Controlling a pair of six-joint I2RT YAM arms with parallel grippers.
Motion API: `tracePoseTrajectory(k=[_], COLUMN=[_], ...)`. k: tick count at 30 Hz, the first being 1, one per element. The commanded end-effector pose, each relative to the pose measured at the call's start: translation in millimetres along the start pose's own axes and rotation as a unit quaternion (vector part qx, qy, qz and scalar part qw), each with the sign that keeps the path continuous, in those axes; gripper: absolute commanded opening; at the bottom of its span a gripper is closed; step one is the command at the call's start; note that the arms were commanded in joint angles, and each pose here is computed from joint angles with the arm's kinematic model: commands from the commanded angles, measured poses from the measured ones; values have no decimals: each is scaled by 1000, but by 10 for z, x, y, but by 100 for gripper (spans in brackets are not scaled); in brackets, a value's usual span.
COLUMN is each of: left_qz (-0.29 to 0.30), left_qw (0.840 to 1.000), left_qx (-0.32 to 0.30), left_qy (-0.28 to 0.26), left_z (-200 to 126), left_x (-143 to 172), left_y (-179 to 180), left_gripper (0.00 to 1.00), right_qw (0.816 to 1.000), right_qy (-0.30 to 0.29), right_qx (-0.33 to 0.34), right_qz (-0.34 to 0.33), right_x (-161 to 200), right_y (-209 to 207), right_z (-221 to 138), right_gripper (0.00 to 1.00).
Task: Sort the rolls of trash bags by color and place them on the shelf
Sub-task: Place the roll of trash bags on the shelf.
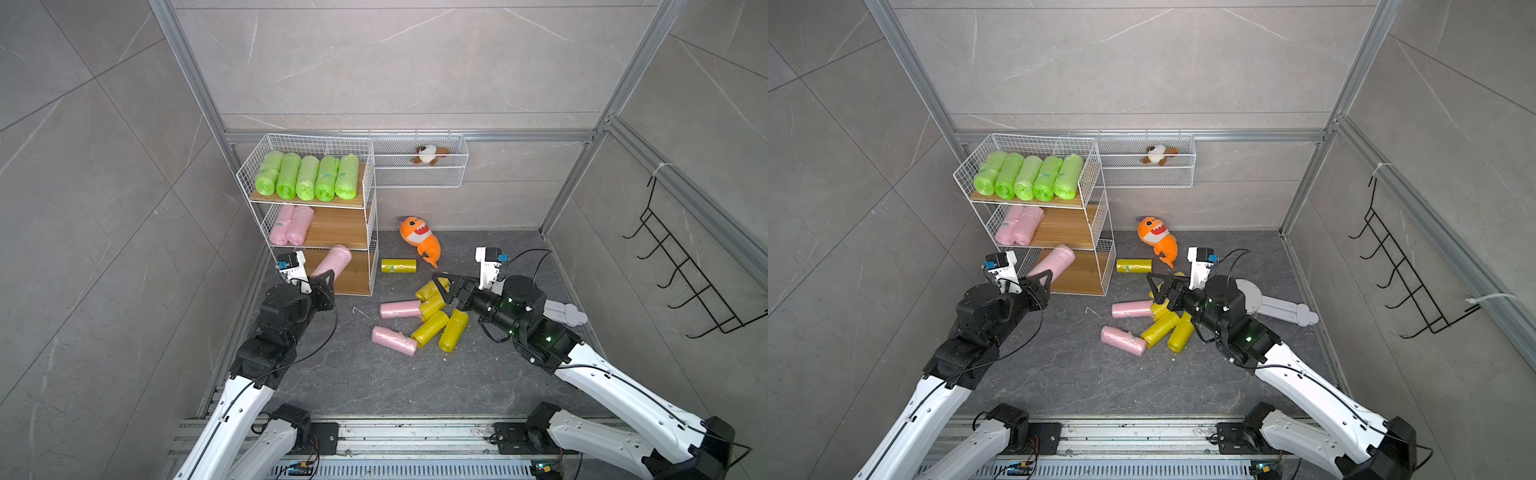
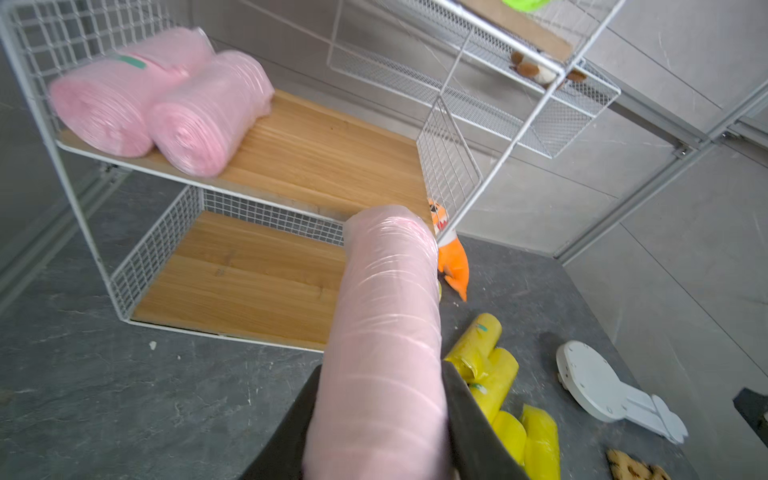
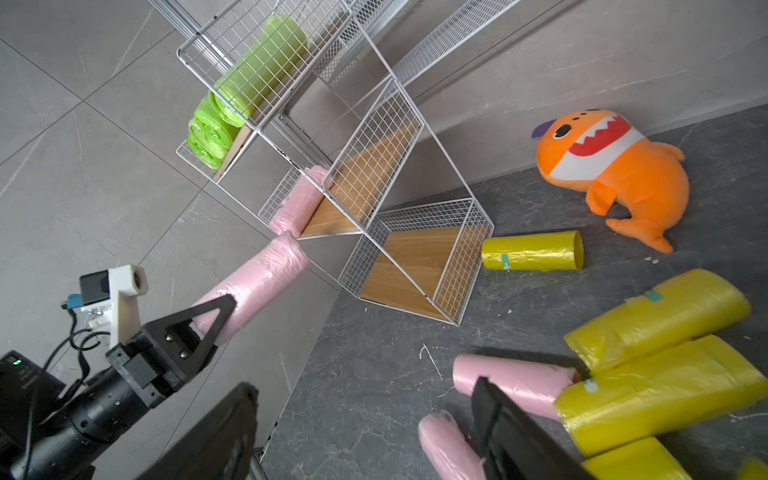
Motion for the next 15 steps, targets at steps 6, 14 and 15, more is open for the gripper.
tracePoseTrajectory(k=[6, 14, 15], left_qz=[21, 32, 33], left_qw=[994, 985, 984], left_qx=[-70, -130, -138], left_qy=[-85, -108, -111], left_z=[103, 265, 290], left_x=[-375, -420, -419], left_y=[21, 77, 84], left_gripper=[13, 13, 13], right_qw=[998, 996, 996], right_qy=[31, 42, 41], right_qx=[19, 34, 36], right_qz=[-54, -75, -75], right_x=[14, 37, 44], right_y=[2, -27, -36], right_z=[14, -77, -81], right_gripper=[87, 88, 88])
Point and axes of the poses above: each gripper's point midway between its finger pads, its own z axis out along the fingers, its own y axis along the line the jaws close on, x = y × z, the point moved 10 cm from there along -z, back along the fingers, and after that the axes turned 9 degrees about z, right-handed, at the moved point
